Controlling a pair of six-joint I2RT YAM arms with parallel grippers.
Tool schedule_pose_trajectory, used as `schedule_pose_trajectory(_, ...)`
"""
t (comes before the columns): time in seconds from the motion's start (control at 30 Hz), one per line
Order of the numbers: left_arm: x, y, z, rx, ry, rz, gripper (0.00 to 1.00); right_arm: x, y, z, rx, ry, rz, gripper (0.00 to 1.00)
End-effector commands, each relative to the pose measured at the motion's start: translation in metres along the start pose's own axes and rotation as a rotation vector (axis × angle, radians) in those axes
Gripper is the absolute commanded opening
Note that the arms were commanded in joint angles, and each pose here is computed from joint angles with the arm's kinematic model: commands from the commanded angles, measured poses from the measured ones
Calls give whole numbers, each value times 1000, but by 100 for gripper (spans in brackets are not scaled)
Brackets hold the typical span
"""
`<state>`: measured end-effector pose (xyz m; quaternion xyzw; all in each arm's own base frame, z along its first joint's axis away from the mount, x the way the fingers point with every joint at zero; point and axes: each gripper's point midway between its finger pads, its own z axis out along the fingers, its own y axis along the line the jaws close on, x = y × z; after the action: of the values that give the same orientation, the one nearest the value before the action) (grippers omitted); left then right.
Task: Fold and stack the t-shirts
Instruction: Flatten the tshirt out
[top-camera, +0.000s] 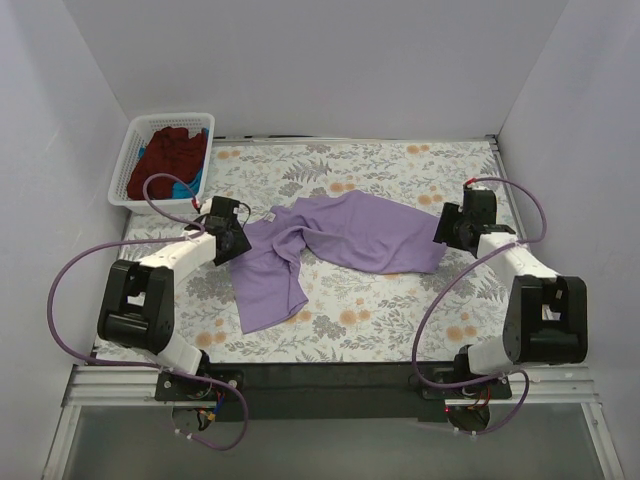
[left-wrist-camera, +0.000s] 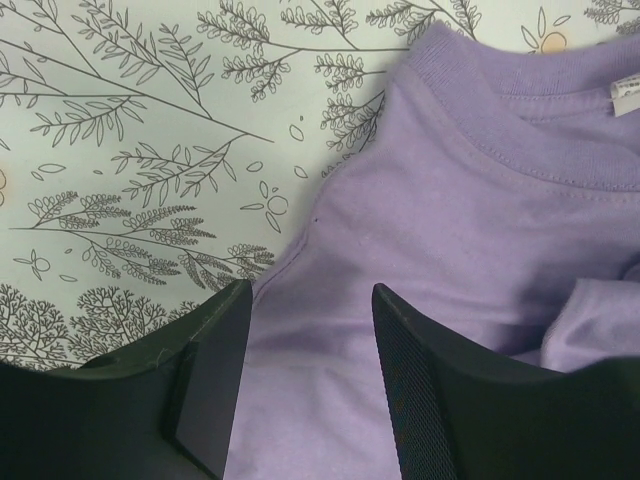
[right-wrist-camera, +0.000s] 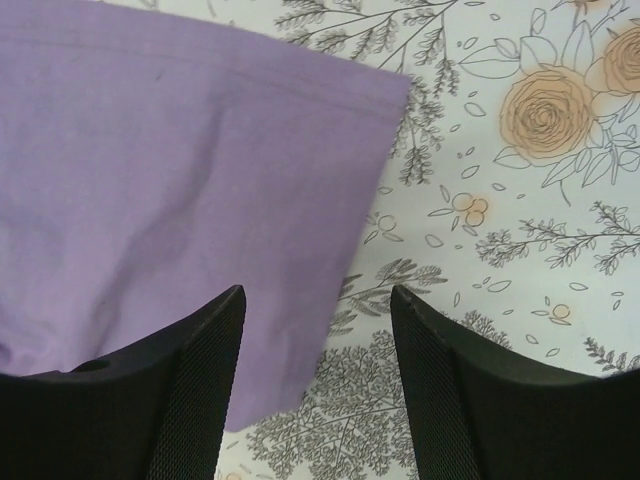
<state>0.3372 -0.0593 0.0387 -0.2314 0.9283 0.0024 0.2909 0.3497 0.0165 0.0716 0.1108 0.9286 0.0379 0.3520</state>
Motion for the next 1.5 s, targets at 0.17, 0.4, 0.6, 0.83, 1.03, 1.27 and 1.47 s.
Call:
schedule_pose_trajectory(0.17,3,3,11,-17,13,28,49,-40,-10,40,68,-49,-7,68)
schedule_pose_trajectory(0.4,5,9,17,-51,18,41,50,-35,-14,66,92,4,-37,68)
schedule_pose_trajectory(0.6,7,11,19,-63,27,47,50,-27,-11,80,75,42,-34,63)
schedule_pose_trajectory(0.83,7,15,21,-84,27,54,50,-30,-10,91,73,53,-52,27)
schedule_pose_trajectory(1.03,7,19,22,-109,24,63,50,-101,-2,55,84,-117,-56,1)
schedule_pose_trajectory(1.27,10,18,22,-100,40,69,50,-226,42,-69,-84,-494,-55,1)
schedule_pose_trajectory(1.47,16,18,25,-105,68,79,50,-245,75,-118,-259,-592,-138,1)
